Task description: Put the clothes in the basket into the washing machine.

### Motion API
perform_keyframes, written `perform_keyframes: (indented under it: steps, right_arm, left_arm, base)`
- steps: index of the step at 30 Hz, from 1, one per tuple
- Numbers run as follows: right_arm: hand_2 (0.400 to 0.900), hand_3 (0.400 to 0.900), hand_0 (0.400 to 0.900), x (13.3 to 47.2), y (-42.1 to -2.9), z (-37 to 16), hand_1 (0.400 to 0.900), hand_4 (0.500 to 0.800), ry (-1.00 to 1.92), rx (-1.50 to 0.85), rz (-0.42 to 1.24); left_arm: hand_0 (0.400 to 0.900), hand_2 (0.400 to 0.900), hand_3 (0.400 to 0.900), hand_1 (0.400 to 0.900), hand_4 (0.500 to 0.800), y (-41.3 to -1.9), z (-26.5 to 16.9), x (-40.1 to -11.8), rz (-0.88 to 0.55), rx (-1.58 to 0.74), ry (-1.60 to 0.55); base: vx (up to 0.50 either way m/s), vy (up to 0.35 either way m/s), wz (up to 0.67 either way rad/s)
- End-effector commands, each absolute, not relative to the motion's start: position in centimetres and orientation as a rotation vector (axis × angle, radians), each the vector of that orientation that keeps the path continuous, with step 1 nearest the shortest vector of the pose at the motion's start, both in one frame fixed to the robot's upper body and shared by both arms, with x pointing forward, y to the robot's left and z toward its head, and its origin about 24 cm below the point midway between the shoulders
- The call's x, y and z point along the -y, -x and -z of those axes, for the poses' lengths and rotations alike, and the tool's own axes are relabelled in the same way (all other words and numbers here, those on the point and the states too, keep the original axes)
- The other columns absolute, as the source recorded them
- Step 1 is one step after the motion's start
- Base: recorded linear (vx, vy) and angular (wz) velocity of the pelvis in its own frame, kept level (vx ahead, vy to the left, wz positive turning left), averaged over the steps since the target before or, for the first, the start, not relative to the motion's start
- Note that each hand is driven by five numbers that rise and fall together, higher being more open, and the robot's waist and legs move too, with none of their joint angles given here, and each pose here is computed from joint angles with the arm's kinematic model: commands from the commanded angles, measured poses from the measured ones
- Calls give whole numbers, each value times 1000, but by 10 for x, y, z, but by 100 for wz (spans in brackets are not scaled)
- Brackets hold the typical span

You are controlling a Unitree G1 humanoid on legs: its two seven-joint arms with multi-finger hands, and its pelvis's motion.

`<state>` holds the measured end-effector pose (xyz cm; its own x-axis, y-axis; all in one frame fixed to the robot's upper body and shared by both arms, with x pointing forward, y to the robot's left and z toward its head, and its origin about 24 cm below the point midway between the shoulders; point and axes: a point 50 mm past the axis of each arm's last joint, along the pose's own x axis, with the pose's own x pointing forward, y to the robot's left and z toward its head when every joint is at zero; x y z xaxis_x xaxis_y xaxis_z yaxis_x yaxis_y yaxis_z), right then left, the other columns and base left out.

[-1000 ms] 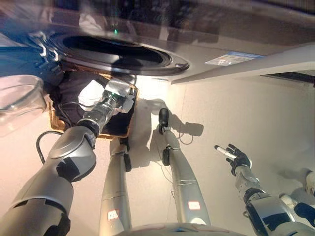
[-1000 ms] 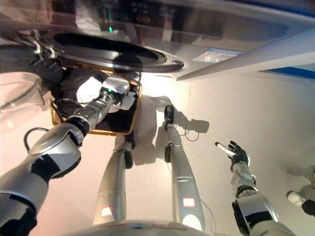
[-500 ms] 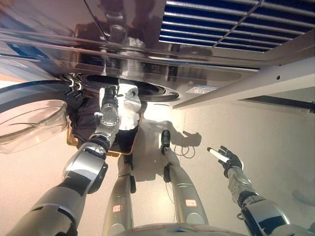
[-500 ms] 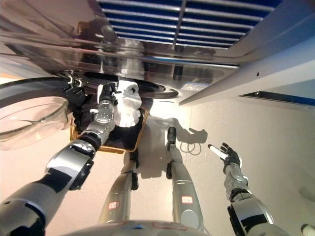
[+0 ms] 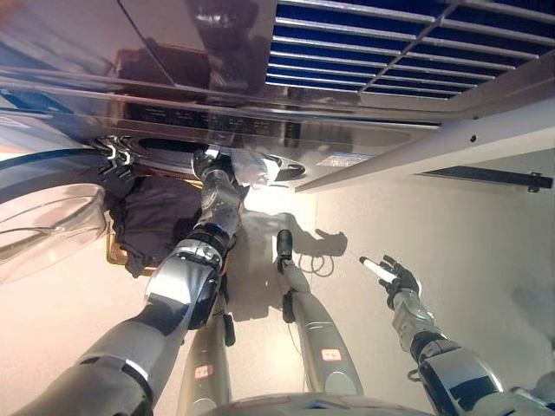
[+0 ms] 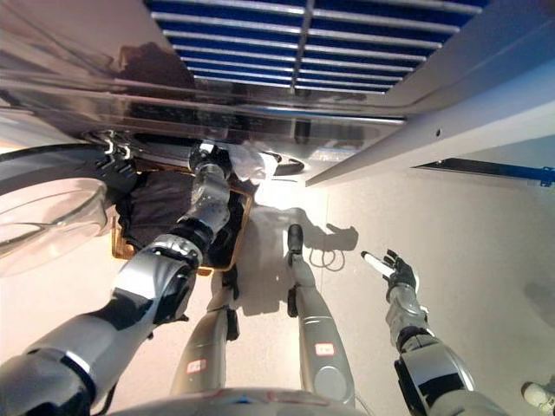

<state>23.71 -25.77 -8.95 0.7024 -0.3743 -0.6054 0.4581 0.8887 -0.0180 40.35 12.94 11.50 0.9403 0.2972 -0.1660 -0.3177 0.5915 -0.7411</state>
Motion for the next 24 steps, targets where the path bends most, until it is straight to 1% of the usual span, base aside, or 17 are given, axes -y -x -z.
perform_keyframes:
  steps: [1, 3, 6, 8, 9, 10, 12, 15, 19, 20, 21, 22, 23, 24]
  right_arm:
    - [900, 900, 900, 273, -219, 95, 900, 800, -91, -663, 552]
    - [900, 900, 900, 271, -220, 95, 900, 800, -83, -657, 544]
    - [900, 900, 900, 271, -224, 92, 900, 800, -72, -633, 539]
    - [900, 900, 900, 271, -216, 96, 900, 800, -53, -647, 531]
    - [900, 900, 900, 271, -214, 97, 900, 800, -46, -648, 530]
    - [900, 900, 900, 272, -209, 99, 900, 800, -34, -654, 530]
    - [900, 900, 900, 271, -202, 103, 900, 800, -30, -662, 528]
    - [900, 900, 900, 274, -195, 105, 900, 800, -26, -666, 536]
    - [900, 900, 900, 276, -192, 106, 900, 800, -27, -668, 538]
    - [900, 900, 900, 277, -193, 104, 900, 800, -31, -664, 541]
    - [900, 900, 900, 277, -193, 105, 900, 800, -32, -665, 539]
    - [900, 900, 900, 277, -193, 105, 900, 800, -35, -666, 536]
    - [900, 900, 900, 278, -193, 104, 900, 800, -36, -667, 537]
    - [900, 900, 900, 280, -192, 104, 900, 800, -35, -669, 539]
  left_arm:
    - [400, 400, 400, 400, 500, -418, -207, -125, -269, 278, 820]
    - [400, 400, 400, 400, 500, -419, -219, -125, -279, 310, 782]
    - [400, 400, 400, 400, 500, -419, -239, -138, -321, 377, 750]
    - [400, 400, 400, 400, 500, -418, -255, -152, -374, 429, 677]
    - [400, 400, 400, 400, 500, -417, -258, -155, -403, 437, 640]
    - [400, 400, 400, 400, 500, -416, -265, -158, -440, 460, 540]
    - [400, 400, 400, 400, 500, -415, -272, -161, -470, 480, 432]
    - [400, 400, 400, 400, 500, -414, -278, -177, -482, 509, 413]
    - [400, 400, 400, 400, 500, -414, -269, -174, -458, 499, 464]
    - [469, 469, 469, 469, 541, -414, -266, -173, -445, 495, 479]
    - [563, 563, 563, 563, 598, -414, -264, -173, -430, 497, 490]
    - [825, 825, 825, 825, 755, -415, -259, -175, -415, 488, 507]
    - [900, 900, 900, 900, 800, -415, -255, -178, -407, 475, 527]
    - [900, 900, 900, 900, 800, -416, -251, -182, -402, 466, 527]
  base:
    - [23, 13, -15]
    - [24, 9, -16]
    - [18, 7, -16]
    - [24, 5, -21]
    - [25, 2, -18]
    - [25, 1, -11]
    - [24, 11, -9]
    - [16, 13, -4]
    - [34, -1, 7]
    - [25, 12, 4]
    - [0, 0, 0]
    - [0, 0, 0]
    - [0, 0, 0]
    - [0, 0, 0]
